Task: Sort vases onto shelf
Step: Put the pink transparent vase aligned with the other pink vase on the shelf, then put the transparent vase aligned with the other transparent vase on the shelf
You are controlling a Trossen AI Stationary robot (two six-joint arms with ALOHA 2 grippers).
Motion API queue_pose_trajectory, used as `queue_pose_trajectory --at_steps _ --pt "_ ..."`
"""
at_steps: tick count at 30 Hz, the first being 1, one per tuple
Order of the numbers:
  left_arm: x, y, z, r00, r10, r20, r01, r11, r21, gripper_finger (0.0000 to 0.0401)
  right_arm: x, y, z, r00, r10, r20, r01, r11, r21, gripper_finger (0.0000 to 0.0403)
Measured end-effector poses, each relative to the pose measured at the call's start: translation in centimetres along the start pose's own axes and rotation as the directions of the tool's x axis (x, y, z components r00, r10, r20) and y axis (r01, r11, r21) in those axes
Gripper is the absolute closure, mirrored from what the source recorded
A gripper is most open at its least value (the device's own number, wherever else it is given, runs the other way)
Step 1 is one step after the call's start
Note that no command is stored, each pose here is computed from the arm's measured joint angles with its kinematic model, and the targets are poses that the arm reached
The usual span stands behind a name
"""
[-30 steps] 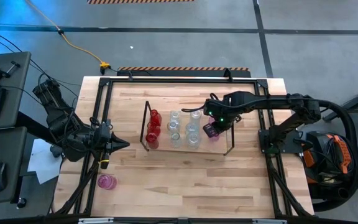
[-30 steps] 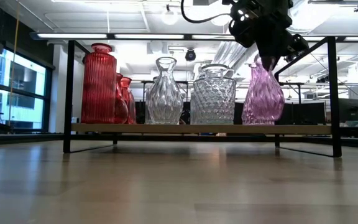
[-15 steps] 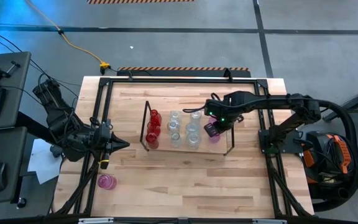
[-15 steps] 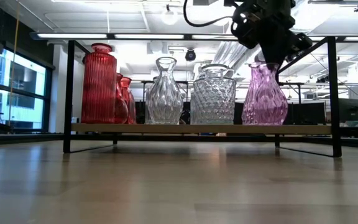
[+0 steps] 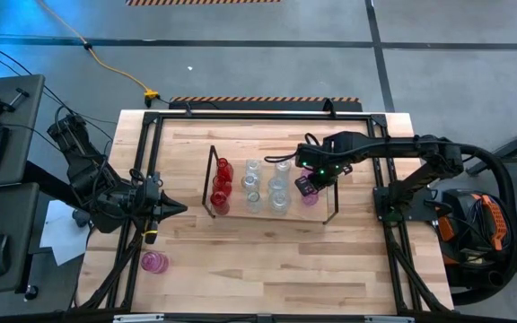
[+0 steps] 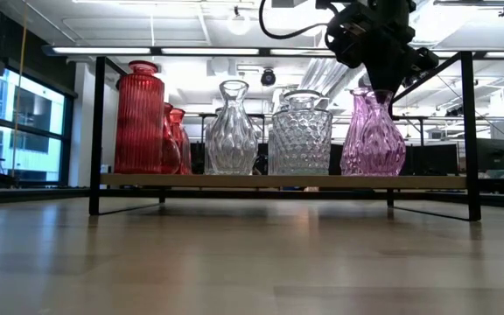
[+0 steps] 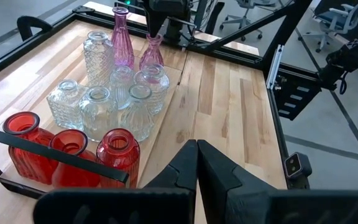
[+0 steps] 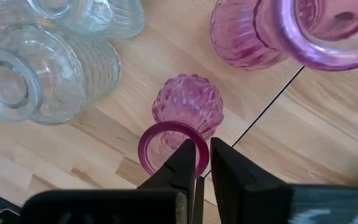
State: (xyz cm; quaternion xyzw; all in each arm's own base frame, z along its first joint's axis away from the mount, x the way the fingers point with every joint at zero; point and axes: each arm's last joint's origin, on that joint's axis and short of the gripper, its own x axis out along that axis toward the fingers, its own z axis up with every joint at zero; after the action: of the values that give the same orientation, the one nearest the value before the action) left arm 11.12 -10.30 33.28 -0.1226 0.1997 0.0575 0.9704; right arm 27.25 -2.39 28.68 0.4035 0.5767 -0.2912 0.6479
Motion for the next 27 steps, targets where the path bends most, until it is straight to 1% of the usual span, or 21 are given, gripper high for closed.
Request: queue_pose_trajectory --at_steps 4,8,14,16,23,25,27 --pt "0.0 0.0 0.0 1.000 0.000 0.000 0.000 1.000 0.001 0.0401 0.0 0.0 0.0 1.000 0.001 0.009 -0.001 1.000 -0.004 0.0373" --pt "0.0 0.0 0.0 1.000 0.000 0.000 0.000 1.000 0.003 0.0401 0.0 0.2 0.1 1.000 0.025 -0.004 -0.025 0.999 -0.020 0.0373" --pt "0.0 0.0 0.0 1.000 0.000 0.000 0.000 1.000 0.020 0.0401 -1.2 0.7 0.3 0.998 0.057 0.023 -0.056 0.998 -0.035 0.0373" --pt "0.0 0.0 0.0 1.000 0.000 0.000 0.000 1.000 0.021 0.0401 -1.7 0.7 0.3 0.998 0.053 0.039 -0.052 0.998 -0.039 0.0373" --pt "0.0 0.0 0.0 1.000 0.000 0.000 0.000 1.000 0.018 0.0401 -2.1 0.6 0.2 0.999 0.032 0.035 -0.031 0.999 -0.031 0.0373" --pt "0.0 0.0 0.0 1.000 -0.001 -0.001 0.001 1.000 0.012 0.0401 -2.1 0.7 0.2 0.998 0.053 0.025 -0.052 0.998 -0.029 0.0373" --pt "0.0 0.0 0.0 1.000 -0.009 -0.008 0.009 1.000 0.009 0.0401 -2.1 1.1 0.3 0.994 0.102 0.026 -0.102 0.994 -0.033 0.0373"
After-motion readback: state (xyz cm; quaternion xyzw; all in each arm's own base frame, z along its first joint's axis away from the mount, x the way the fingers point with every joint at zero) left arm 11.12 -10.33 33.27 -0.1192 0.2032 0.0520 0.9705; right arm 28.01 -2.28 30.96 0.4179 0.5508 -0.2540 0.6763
